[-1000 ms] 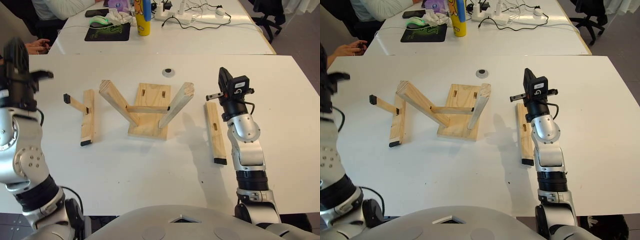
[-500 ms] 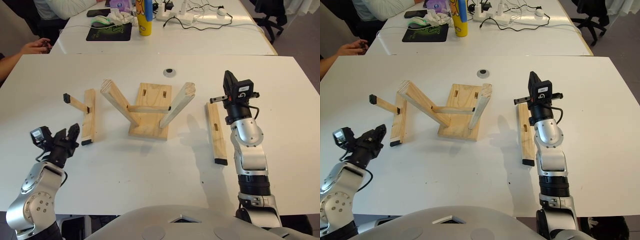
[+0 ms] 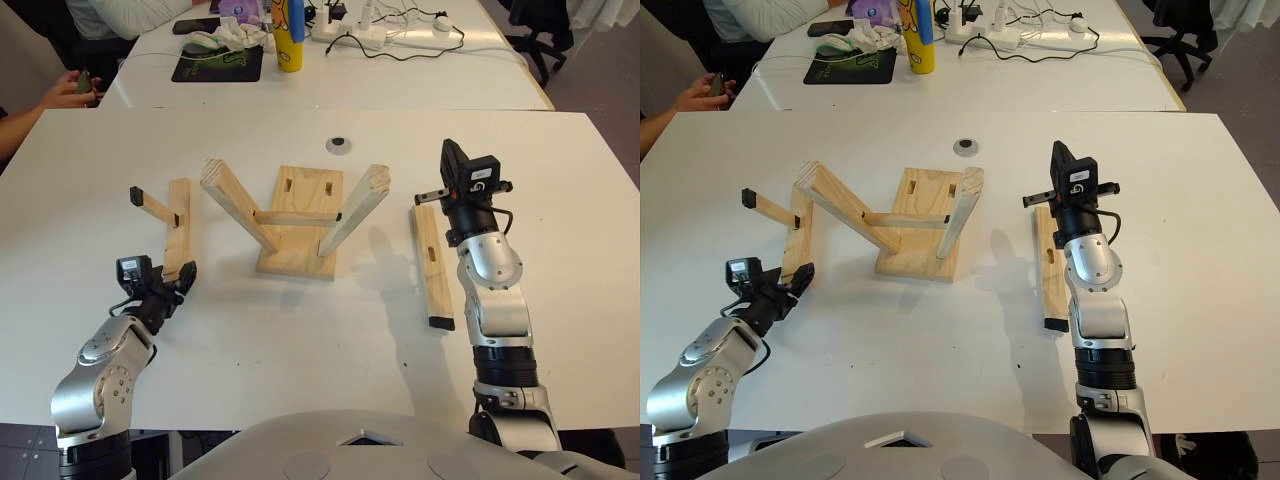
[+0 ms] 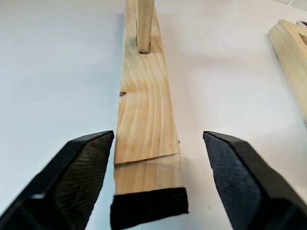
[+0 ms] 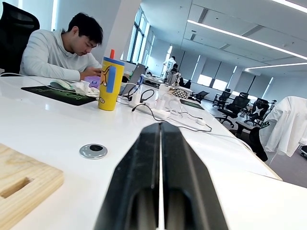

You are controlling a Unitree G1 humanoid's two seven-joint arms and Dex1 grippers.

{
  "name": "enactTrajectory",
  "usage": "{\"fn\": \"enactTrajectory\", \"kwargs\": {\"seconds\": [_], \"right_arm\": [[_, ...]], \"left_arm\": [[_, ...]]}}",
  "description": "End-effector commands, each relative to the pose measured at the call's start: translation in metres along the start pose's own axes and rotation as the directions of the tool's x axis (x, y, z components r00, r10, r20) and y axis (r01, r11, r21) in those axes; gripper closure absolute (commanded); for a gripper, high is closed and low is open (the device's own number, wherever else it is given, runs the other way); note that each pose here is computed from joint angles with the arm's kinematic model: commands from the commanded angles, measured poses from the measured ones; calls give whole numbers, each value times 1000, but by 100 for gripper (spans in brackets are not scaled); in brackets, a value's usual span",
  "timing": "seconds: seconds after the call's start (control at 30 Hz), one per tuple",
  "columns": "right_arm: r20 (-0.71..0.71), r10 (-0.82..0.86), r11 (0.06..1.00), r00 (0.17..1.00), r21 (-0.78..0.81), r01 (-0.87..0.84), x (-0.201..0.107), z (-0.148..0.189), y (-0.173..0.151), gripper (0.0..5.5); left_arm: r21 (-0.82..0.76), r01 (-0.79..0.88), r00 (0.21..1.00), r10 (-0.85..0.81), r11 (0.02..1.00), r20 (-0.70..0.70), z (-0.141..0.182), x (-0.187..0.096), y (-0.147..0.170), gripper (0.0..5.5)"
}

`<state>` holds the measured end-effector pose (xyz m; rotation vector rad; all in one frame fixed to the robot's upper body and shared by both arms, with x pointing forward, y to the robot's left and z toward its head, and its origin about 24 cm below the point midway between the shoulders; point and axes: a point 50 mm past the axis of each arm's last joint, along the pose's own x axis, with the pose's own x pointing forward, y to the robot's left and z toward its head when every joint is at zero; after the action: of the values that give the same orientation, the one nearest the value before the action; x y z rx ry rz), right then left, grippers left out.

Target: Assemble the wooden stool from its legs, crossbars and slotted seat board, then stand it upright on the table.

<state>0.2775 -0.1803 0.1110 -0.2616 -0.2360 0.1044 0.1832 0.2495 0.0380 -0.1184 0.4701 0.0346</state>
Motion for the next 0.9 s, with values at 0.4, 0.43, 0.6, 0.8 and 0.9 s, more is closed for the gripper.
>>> {"fn": "enactTrajectory", "kwargs": {"seconds": [0.4,0.43,0.6,0.8,0.9], "right_arm": [[-131,370,929,920,54,-366,18,-9,16,550],[-147,411,911,900,59,-407,19,-11,17,550],[-143,635,771,759,61,-634,14,-6,35,550],[-46,797,603,603,135,-786,-2,12,72,550],[-17,894,445,449,169,-880,-22,22,78,550]], "left_arm": [[59,-63,997,60,996,57,5,3,9,348],[53,-72,994,68,996,86,12,3,10,348],[-30,-120,928,122,992,353,76,2,12,348],[-57,-119,843,131,991,522,132,-6,13,348],[-58,-123,807,134,991,575,152,-11,15,348]]}}
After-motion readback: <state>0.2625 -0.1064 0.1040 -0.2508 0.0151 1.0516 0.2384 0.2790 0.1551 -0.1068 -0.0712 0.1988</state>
